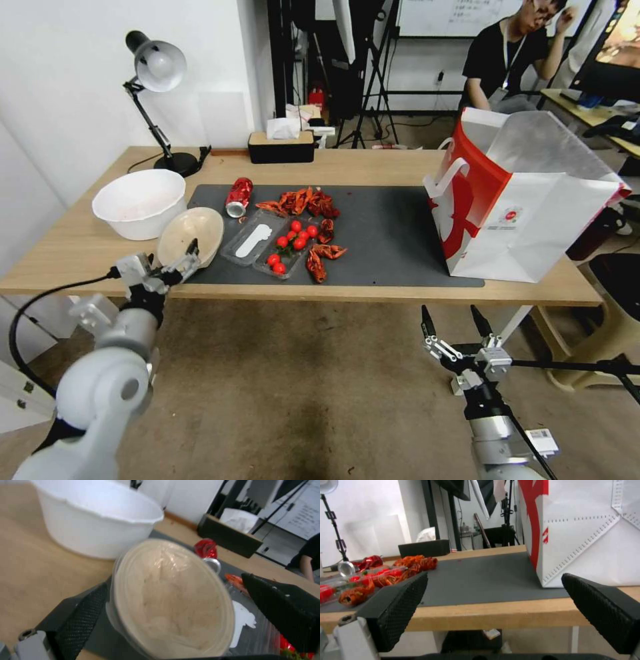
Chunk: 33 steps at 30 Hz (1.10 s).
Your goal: Pick up the trash from the table and place it into the takeout bag.
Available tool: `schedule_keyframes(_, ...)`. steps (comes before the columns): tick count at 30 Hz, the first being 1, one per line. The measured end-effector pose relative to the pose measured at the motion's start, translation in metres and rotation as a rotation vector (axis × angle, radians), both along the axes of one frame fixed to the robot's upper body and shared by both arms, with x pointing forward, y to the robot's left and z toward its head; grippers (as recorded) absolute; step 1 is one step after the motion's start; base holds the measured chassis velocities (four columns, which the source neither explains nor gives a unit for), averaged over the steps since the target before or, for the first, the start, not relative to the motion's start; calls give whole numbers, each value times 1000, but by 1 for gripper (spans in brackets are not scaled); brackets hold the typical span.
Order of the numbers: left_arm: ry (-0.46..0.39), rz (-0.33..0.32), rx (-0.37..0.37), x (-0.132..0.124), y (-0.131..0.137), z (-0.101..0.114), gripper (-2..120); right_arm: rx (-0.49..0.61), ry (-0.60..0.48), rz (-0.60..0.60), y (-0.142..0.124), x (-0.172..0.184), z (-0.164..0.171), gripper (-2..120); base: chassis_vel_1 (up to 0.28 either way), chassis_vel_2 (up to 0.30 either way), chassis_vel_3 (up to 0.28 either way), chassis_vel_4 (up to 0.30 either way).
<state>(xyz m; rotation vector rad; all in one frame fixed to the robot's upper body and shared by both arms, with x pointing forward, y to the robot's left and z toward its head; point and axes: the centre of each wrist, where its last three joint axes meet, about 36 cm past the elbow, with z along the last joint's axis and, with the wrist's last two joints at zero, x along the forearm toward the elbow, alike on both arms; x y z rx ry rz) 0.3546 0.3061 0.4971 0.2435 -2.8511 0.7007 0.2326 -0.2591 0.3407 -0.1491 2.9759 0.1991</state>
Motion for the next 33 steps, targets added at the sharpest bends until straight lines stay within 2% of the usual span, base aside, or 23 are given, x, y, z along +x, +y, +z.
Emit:
schedule_keyframes(3, 76, 46, -83, 13, 5, 7, 100, -5, 10, -5, 0, -2, -3, 100, 0, 0, 0, 0)
schedule_keyframes(11, 182, 100, -150, 21, 14, 2, 100, -16, 17, -9, -3, -2, -8, 100, 0, 0, 0, 0)
schedule_keyframes(12, 182, 100, -150, 21, 14, 2, 100, -16, 17, -9, -3, -2, -8, 100, 0, 0, 0, 0)
schedule_keyframes(15, 180, 70, -247, 21, 15, 3, 100, -22, 21, -9, -3, -2, -10, 100, 0, 0, 0, 0)
schedule_keyframes(16, 180, 70, -247, 21, 15, 3, 100, -22, 21, -9, -3, -2, -10, 100, 0, 0, 0, 0)
schedule_keyframes(18, 167, 36, -318, 21, 13, 7, 100, -24, 22, -10, -4, -2, -12, 100, 0, 0, 0, 0)
schedule_keyframes(21, 161, 20, -354, 21, 11, 8, 94, -25, 22, -13, -4, -3, -13, 100, 0, 0, 0, 0)
schedule_keyframes(24, 166, 15, -386, 21, 8, 7, 79, -24, 22, -17, -4, -4, -14, 100, 0, 0, 0, 0)
schedule_keyframes(25, 166, 15, -386, 21, 8, 7, 79, -24, 22, -17, -4, -4, -14, 100, 0, 0, 0, 0)
schedule_keyframes(27, 174, 17, -396, 21, 7, 6, 69, -24, 21, -19, -5, -5, -14, 100, 0, 0, 0, 0)
schedule_keyframes(29, 176, 19, -397, 20, 7, 5, 66, -25, 20, -20, -5, -5, -14, 100, 0, 0, 0, 0)
schedule_keyframes(32, 181, 21, -396, 19, 8, 4, 51, -30, 19, -23, -5, -5, -15, 100, 0, 0, 0, 0)
schedule_keyframes(33, 181, 21, -396, 19, 8, 4, 51, -30, 19, -23, -5, -5, -15, 100, 0, 0, 0, 0)
